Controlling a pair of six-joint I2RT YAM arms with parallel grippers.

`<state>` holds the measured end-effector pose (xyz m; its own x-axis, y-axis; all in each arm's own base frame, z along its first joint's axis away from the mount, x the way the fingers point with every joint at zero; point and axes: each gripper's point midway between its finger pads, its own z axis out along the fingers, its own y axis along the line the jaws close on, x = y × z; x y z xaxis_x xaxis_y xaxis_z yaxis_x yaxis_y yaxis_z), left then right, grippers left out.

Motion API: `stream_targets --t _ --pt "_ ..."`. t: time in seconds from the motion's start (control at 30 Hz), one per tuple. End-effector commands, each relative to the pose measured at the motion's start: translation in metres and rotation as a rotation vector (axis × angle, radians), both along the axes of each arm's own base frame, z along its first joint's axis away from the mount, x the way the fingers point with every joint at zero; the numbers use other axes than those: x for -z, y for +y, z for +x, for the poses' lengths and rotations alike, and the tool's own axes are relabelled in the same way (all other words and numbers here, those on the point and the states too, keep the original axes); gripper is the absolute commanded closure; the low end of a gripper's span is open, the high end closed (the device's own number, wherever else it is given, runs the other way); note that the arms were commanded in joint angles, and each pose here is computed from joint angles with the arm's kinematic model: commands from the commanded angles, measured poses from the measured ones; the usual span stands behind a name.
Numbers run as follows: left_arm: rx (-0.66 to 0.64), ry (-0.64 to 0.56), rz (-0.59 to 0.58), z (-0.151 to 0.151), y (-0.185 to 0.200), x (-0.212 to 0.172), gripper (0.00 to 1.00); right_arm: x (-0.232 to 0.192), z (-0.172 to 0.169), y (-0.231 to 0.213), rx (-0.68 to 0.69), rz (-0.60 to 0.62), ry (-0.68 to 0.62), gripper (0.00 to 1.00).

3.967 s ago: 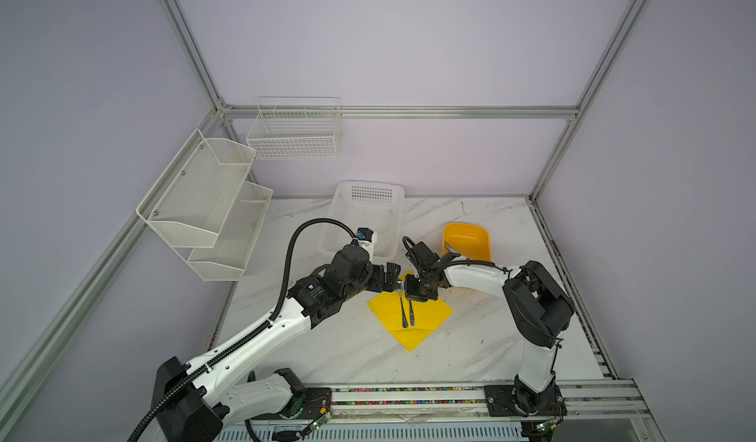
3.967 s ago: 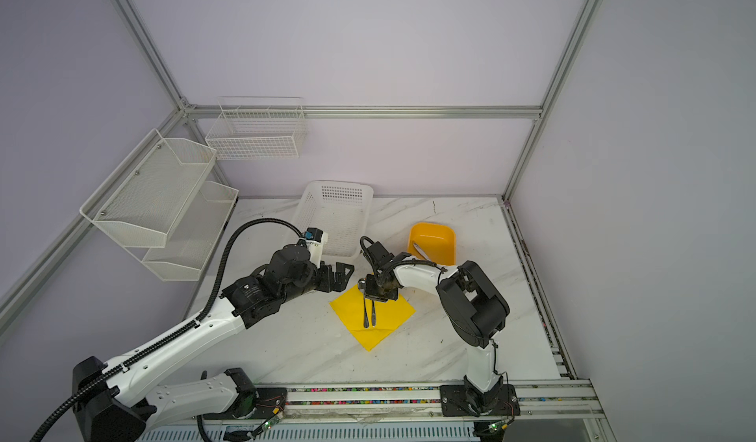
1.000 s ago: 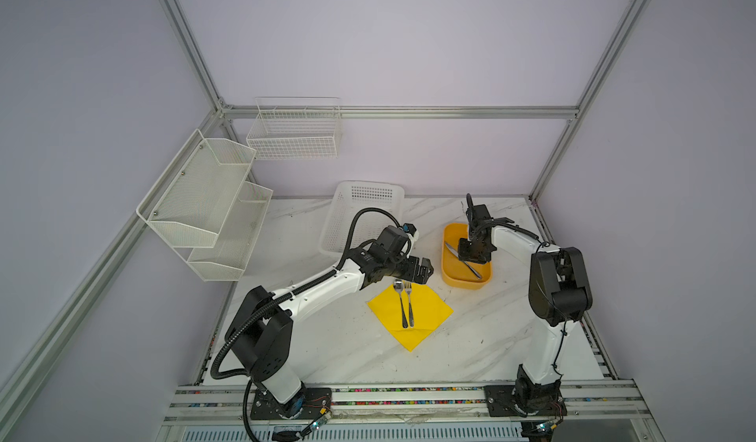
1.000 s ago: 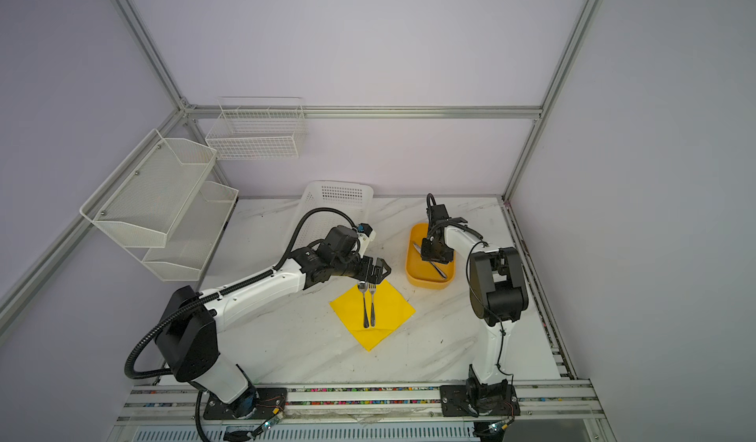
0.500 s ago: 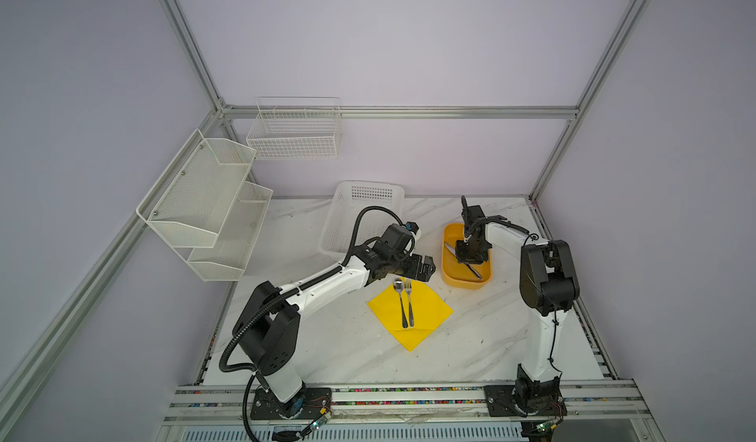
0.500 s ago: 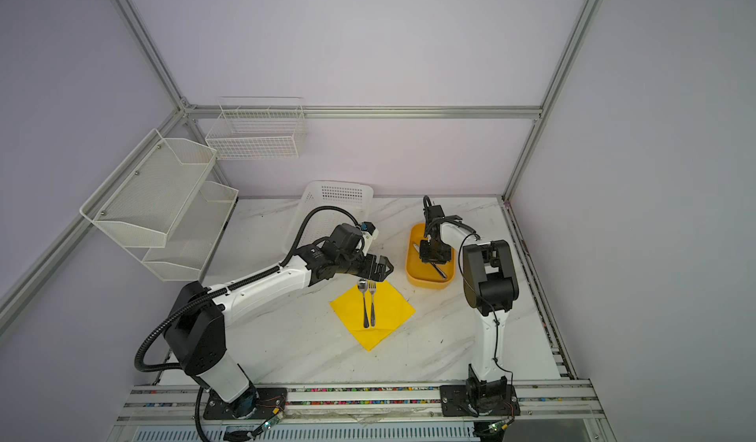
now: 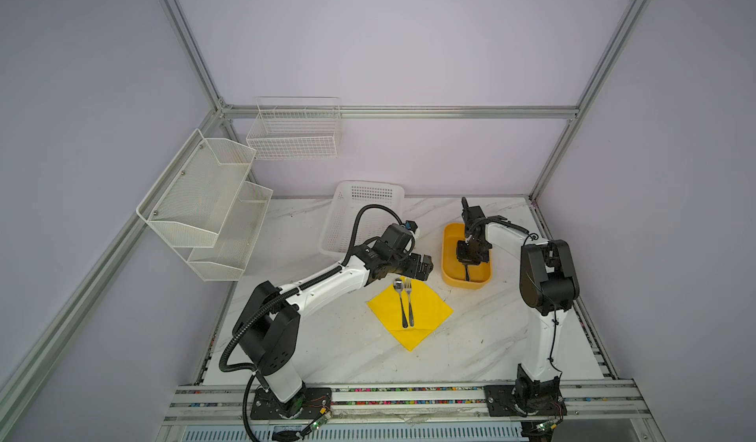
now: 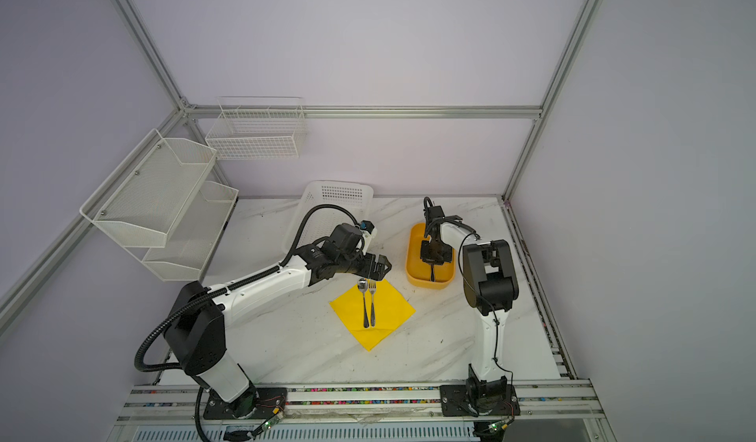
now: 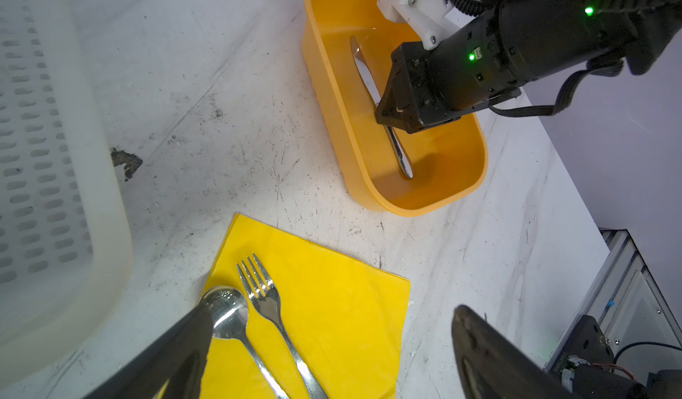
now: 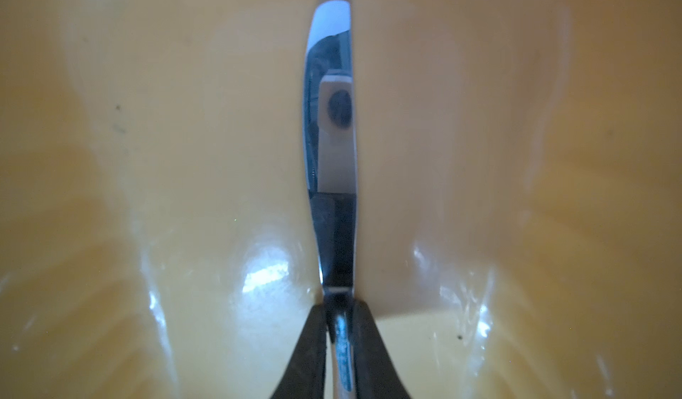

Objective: Place the utensils on the paper napkin and roll it up
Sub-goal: 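Lower the right gripper into the yellow tray onto the steel knife, then close the right gripper on the knife handle in the tray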

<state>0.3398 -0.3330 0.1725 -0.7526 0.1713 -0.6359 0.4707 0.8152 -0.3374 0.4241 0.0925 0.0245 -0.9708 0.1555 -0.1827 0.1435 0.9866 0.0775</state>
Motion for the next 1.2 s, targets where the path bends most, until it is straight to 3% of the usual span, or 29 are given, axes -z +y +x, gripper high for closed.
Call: stream_targets --t 0.0,0.2,0.4,0.7,0.93,1.17 --pt "0.002 -0.113 -0.068 0.013 -0.004 -0.050 0.00 0.021 -0.025 0.003 0.044 0.035 0.107 0.85" --pt "0.007 -0.131 -0.069 0.015 0.000 -0.053 0.00 0.009 -0.020 -0.006 0.032 -0.040 0.104 0.80" --pt "0.004 -0.138 -0.063 0.018 0.005 -0.051 0.00 0.001 -0.021 -0.008 0.020 -0.062 0.130 0.69" --pt "-0.013 -0.123 -0.081 0.022 0.010 -0.050 0.00 0.020 -0.034 0.007 0.001 -0.013 0.188 0.74" --pt "-0.011 -0.112 -0.086 0.021 0.010 -0.048 0.00 0.049 -0.066 0.003 -0.036 -0.036 0.295 0.77" --pt "-0.008 -0.113 -0.088 0.019 0.011 -0.050 0.00 0.045 -0.067 0.003 -0.024 -0.032 0.293 0.78"
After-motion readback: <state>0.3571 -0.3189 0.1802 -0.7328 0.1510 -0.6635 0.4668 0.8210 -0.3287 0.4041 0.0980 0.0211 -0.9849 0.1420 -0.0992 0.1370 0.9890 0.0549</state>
